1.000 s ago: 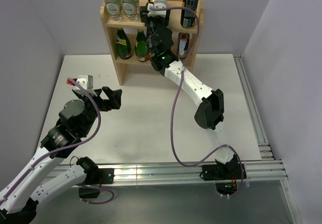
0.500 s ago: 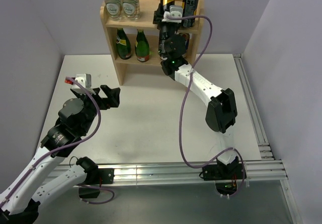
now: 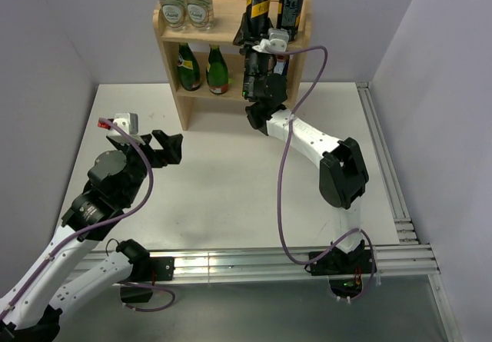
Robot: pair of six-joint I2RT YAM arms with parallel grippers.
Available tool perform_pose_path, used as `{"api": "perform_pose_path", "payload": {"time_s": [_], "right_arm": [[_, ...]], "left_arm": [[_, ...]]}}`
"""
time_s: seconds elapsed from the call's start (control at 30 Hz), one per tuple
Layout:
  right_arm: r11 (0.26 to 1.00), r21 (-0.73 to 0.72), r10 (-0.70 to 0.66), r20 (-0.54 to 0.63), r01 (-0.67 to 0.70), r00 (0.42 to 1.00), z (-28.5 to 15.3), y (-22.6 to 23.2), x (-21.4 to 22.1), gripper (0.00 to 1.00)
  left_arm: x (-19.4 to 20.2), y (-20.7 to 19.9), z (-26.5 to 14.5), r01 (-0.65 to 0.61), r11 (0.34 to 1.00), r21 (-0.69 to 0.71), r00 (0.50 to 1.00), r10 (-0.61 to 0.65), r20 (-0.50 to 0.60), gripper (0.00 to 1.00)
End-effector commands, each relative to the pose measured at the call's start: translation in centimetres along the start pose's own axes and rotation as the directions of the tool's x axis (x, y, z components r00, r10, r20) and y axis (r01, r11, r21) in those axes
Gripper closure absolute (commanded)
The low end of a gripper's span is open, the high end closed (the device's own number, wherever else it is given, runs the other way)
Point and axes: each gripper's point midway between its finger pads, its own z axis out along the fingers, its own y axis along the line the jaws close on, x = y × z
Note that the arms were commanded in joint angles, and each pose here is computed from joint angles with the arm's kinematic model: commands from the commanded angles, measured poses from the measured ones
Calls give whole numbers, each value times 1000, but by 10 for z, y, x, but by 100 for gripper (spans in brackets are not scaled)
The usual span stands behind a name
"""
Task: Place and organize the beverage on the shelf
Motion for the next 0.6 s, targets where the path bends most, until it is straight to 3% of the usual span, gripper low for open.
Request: {"api": "perform_pose_path", "payload": {"time_s": [0.0,0.33,0.57], "right_arm": [[990,13,-131,-232,138,964,-42,-3,91,100],[986,-9,-161,-281,166,946,-60,-2,123,100],[983,-38,-184,-245,180,952,-48,15,107,100]], "left_arm": [[-8,-4,-1,-4,1000,28,999,4,32,1],[-7,-3,0,-9,1000,28,1000,8,28,1],[-8,-1,0,-6,1000,26,1000,5,31,1]]}}
